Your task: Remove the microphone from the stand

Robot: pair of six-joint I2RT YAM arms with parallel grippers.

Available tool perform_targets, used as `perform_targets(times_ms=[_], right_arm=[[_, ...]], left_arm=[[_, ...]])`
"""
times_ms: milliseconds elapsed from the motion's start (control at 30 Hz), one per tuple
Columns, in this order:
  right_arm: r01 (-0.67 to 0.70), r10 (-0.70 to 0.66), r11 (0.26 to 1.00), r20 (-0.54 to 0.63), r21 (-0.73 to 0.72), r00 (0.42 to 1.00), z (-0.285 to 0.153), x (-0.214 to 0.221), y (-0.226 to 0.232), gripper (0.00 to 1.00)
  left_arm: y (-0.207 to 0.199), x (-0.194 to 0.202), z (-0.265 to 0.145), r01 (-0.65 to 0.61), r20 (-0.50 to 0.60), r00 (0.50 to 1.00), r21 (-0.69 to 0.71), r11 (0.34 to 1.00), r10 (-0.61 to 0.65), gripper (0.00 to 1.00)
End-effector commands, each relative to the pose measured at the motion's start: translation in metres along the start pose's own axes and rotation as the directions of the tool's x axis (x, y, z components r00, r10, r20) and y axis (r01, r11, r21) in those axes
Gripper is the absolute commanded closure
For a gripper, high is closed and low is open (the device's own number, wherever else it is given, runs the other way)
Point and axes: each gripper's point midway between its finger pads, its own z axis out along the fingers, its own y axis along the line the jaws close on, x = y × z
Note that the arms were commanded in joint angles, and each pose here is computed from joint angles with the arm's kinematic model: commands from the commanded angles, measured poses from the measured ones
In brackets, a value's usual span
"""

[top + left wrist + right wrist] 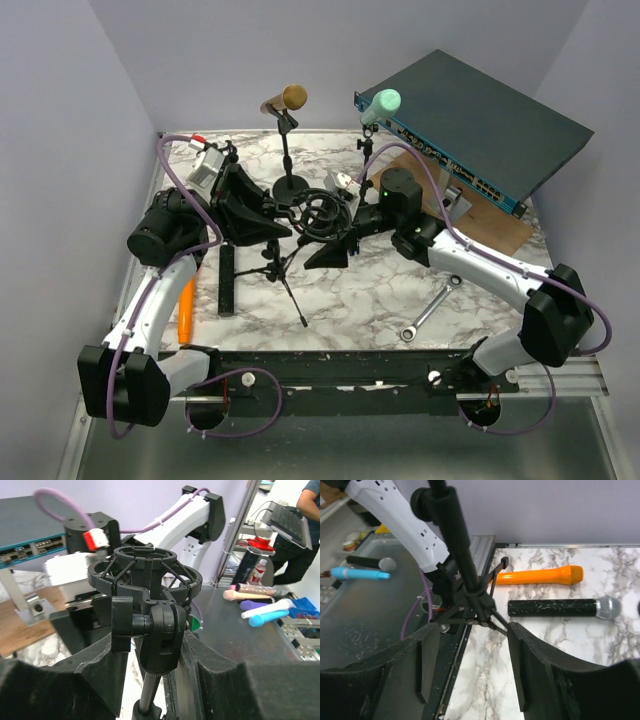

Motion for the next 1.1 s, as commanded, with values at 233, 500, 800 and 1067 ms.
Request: perform_targets(times_ms=[233,500,800,1067], right_arm=[[-0.062,0.081,0.977,0.084,-0.202,0.993,0.010,-0.019,0.027,0.37],[-0.064,0.077,0.986,0.078,-0.154,0.994,0.016,-0.013,0.014,0.37],[-0.064,0.070,0.994,0.070,-0.086,0.995,0.024,-0.008,-0.005,0.37],[-0.063,0.067,0.996,0.070,-0.060,0.995,0.030,-0.003,-0.016,0.36]], left_arm=[[-0.018,-0.010,0.020,-0.083,0.065,0.995,0.080,0.993,0.078,1.00],[-0.008,-0.011,0.030,-0.051,0.086,0.995,0.103,0.993,0.042,1.00],[0.004,-0.015,0.039,-0.006,0.130,0.992,0.111,0.994,-0.009,1.00],[0.010,-0.009,0.042,0.024,0.157,0.987,0.115,0.993,-0.042,1.00]])
